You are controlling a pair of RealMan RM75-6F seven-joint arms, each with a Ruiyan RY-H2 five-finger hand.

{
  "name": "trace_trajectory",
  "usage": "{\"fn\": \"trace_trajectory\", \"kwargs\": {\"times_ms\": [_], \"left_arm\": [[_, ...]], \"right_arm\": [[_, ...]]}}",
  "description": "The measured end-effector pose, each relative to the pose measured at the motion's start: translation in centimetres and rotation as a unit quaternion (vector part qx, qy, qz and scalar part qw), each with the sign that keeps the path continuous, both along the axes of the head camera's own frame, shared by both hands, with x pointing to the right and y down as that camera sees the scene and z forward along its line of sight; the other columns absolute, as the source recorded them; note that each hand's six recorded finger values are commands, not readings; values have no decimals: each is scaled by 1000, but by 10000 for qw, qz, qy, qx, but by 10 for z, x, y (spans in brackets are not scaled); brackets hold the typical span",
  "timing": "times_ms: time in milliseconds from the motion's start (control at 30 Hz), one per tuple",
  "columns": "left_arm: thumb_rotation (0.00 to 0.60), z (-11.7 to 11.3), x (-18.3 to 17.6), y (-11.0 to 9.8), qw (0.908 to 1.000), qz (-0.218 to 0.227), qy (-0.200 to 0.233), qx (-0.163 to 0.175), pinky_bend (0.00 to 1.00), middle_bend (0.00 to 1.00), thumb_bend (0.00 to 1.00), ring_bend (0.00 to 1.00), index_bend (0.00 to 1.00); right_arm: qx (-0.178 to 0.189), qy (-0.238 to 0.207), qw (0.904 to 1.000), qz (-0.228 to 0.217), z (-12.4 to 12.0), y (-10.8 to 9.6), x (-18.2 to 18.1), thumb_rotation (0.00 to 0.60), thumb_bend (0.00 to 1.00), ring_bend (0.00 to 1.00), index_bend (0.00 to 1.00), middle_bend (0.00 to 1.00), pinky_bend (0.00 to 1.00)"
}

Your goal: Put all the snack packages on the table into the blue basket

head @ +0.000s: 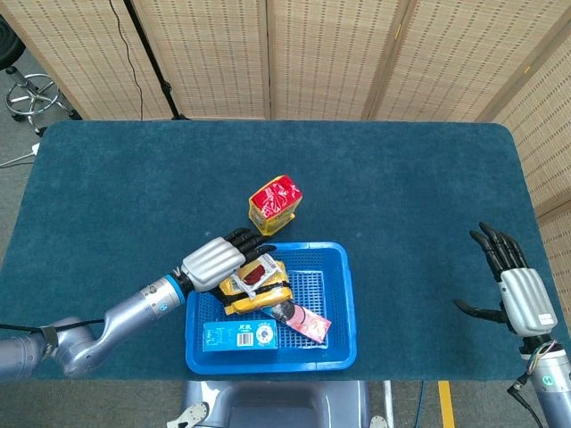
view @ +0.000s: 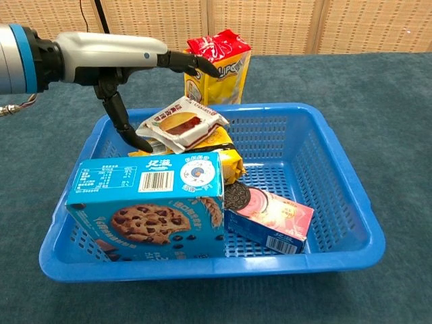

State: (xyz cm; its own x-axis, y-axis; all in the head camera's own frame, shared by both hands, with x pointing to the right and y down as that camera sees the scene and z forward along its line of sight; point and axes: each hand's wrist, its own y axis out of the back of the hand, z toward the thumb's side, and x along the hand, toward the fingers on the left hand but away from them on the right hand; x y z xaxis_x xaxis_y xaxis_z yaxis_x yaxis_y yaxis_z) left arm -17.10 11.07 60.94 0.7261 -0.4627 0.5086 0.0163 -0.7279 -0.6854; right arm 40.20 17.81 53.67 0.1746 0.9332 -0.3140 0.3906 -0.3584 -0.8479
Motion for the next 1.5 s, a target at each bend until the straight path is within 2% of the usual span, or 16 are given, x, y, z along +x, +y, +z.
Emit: {"fn": "trace_trajectory", "kwargs": {"times_ms": [200,300,467,667,800,900,1000,1100,1233,1500], "left_arm": [[600,-36,-26,-18,9975,-536,325,318,0,0,8,0,0],[600,-49,-56,-24,9948,-852,209,509,0,0,8,0,0],[600,-55,-103,-22,9884,-1314,-190,732,0,0,8,0,0],[600,-61,-168,-9,9692,-2114,-718,1035,0,0,8,0,0],[600,-66,-210,8,9502,-2716,-994,1158,0,0,8,0,0],[600,-68,-236,22,9360,-3094,-1187,1185,0,0,8,0,0],[600,-68,-256,36,9229,-3403,-1367,1170,0,0,7,0,0],[600,-65,-268,46,9139,-3610,-1479,1118,0,0,7,0,0],[600,-63,-273,50,9098,-3705,-1515,1096,0,0,8,0,0],[600,-54,-282,53,9047,-3823,-1610,974,0,0,7,0,0]], "right_arm": [[-99,-245,9996,-28,1,-15,2,600,0,0,0,0,27],[-205,-407,9989,-125,4,-31,0,600,0,0,0,0,27],[-311,-814,9957,-314,8,-65,-11,600,0,0,0,0,22],[-393,-1374,9868,-766,12,-111,-40,600,0,0,0,0,14],[-429,-1604,9780,-1261,20,-140,-72,600,0,0,0,0,14],[-517,-1744,9696,-1639,29,-151,-99,600,0,0,0,0,14],[-558,-1745,9635,-1952,40,-158,-123,600,0,0,0,0,13],[-638,-1685,9590,-2188,54,-165,-145,600,0,0,0,0,14],[-747,-1548,9563,-2364,69,-173,-167,600,0,0,0,0,14],[-905,-1065,9571,-2540,94,-194,-208,600,0,0,0,0,30]]}}
